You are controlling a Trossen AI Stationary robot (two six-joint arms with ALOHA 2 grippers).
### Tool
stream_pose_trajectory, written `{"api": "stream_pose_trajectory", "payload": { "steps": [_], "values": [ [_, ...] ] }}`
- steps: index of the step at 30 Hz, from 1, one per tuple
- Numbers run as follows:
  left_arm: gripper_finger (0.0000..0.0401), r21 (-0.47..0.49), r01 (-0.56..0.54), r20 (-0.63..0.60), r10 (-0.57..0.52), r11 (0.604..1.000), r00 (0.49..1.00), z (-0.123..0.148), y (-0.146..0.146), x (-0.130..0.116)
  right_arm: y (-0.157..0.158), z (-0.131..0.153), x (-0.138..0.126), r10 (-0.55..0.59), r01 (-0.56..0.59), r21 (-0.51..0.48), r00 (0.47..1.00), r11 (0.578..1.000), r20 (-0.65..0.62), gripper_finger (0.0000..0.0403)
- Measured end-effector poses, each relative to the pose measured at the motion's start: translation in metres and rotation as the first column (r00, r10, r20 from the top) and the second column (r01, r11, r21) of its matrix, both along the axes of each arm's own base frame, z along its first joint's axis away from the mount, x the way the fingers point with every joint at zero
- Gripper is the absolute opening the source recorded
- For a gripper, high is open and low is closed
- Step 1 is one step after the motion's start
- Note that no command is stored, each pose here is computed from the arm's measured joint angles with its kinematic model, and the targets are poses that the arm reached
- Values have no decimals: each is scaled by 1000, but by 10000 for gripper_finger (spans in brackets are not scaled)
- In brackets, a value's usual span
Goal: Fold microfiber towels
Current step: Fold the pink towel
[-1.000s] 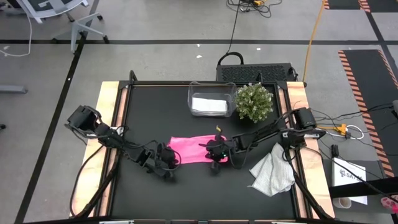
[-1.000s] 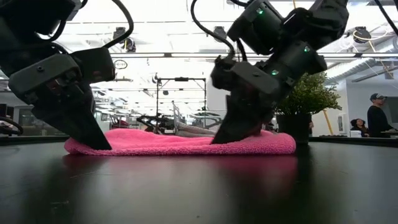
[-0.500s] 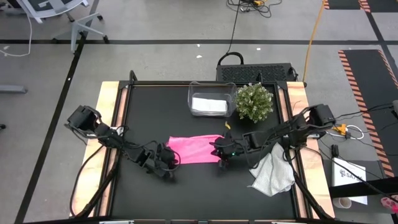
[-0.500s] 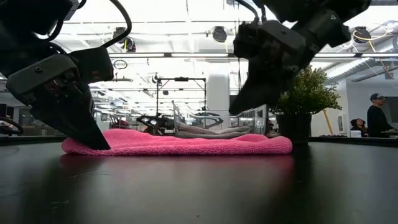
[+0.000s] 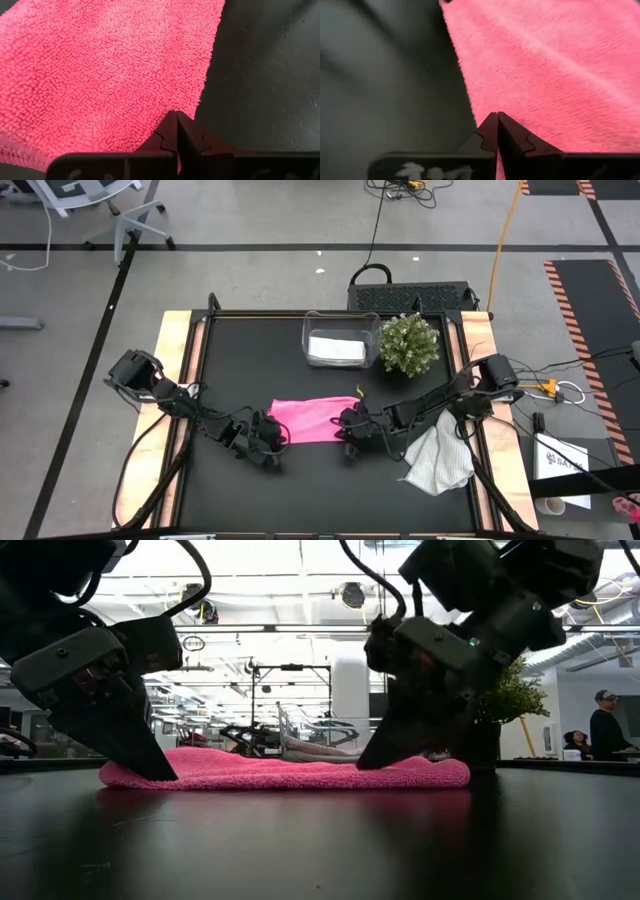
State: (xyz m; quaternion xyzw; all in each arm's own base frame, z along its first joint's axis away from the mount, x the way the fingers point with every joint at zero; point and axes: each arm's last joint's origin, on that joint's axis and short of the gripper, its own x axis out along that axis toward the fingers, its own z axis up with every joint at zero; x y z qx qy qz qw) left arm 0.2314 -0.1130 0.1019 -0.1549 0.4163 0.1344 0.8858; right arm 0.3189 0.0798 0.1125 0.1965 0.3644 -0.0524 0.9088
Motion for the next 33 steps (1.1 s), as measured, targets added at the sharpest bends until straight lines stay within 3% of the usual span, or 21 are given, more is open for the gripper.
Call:
{"api": "stream_pose_trajectory", "payload": {
  "steps": [9, 20, 26, 33],
  "values": [
    [0, -2, 0, -1, 0, 1000, 1000, 0, 0, 0, -3, 5, -16, 47, -50, -20, 987, 999, -156, 0],
    [1, 0, 2, -2, -2, 1000, 1000, 0, 0, 0, -12, 38, -49, 29, -52, -63, 949, 997, -313, 0],
    [1, 4, -2, 13, 2, 1000, 1000, 1, 0, 1, -16, 61, -59, -36, 16, -81, 965, 997, -259, 0],
    [2, -43, 23, 132, -17, 999, 991, 14, -3, 7, -17, 72, -60, -54, 39, -77, 977, 996, -204, 0]
  ]
}}
